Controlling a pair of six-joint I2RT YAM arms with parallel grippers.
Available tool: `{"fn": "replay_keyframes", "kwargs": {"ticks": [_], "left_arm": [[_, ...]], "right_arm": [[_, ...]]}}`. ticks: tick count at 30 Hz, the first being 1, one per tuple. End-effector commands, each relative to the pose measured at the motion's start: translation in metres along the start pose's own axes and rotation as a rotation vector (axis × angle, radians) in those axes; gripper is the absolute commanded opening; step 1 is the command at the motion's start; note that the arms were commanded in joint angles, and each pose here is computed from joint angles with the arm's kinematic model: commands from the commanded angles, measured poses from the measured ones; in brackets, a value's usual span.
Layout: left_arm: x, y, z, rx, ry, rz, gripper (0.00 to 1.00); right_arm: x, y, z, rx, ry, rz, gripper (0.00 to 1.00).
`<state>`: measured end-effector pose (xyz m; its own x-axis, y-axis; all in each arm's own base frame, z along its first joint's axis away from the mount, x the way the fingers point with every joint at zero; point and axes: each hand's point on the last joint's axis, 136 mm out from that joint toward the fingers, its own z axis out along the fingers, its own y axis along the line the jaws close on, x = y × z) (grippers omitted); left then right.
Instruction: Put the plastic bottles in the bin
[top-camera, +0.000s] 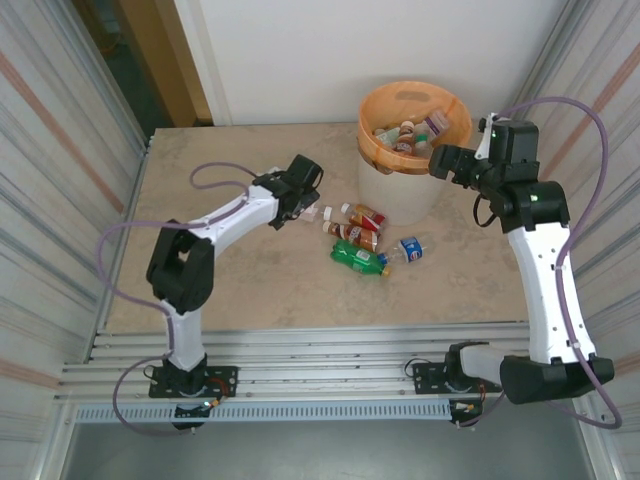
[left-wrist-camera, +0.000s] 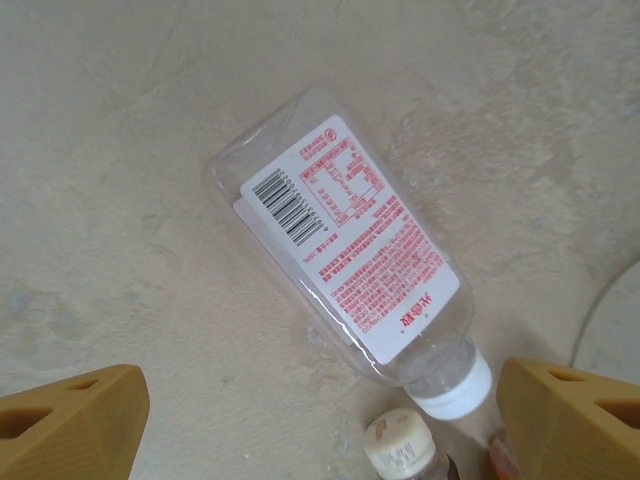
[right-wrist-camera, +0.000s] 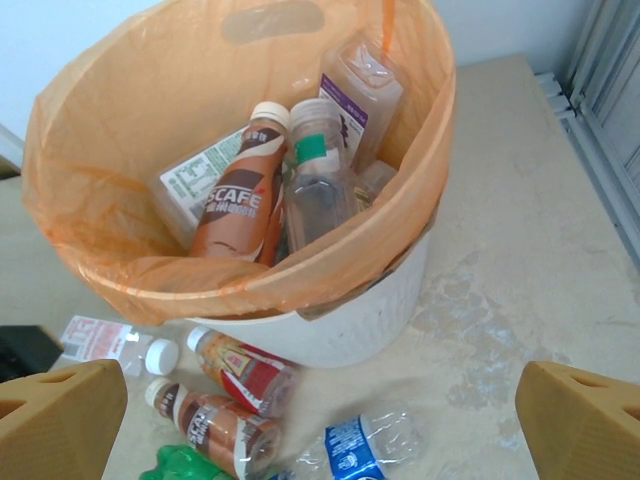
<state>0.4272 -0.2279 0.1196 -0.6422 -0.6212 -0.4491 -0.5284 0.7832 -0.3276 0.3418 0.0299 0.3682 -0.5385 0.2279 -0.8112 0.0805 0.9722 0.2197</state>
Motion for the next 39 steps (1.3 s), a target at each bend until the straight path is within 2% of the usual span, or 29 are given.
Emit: {"fn": "replay_keyframes", "kwargs": {"ticks": [1,5,6,21,33,37,39], "left_arm": [[0.0,0.007,0.005,-0.079,0.028,-0.053,0.9],[-0.004,-0.005,0.013,-0.088,0.032,-0.062,0.9],[0.0,-0.004,0.025,-0.114,0.043,-0.056,0.9],[0.003,-0.013,0.068,-0.18,0.097,-0.083,0.9],[0.013,0.001,0.089,-0.241,0.13,-0.068,0.89],[0.013,0.011,0.089,-0.271,0.125,-0.06,0.86],[0.011,0.017,0.087,-0.285,0.115,-0.061,0.8]], "right_arm": [[0.002,-0.003,-0.008,0.017,-0.022,0.028,0.98],[0.006,-0.002,-0.009,0.005,-0.025,0.034,0.98],[0.006,-0.002,-0.009,0.002,-0.026,0.034,0.98],[0.012,0.001,-0.008,-0.001,-0.02,0.022,0.98],[0.012,0.003,-0.007,-0.008,-0.019,0.017,0.98],[0.012,0.005,-0.007,-0.011,-0.021,0.017,0.98],[0.011,0.005,-0.008,-0.013,-0.025,0.015,0.98]]}}
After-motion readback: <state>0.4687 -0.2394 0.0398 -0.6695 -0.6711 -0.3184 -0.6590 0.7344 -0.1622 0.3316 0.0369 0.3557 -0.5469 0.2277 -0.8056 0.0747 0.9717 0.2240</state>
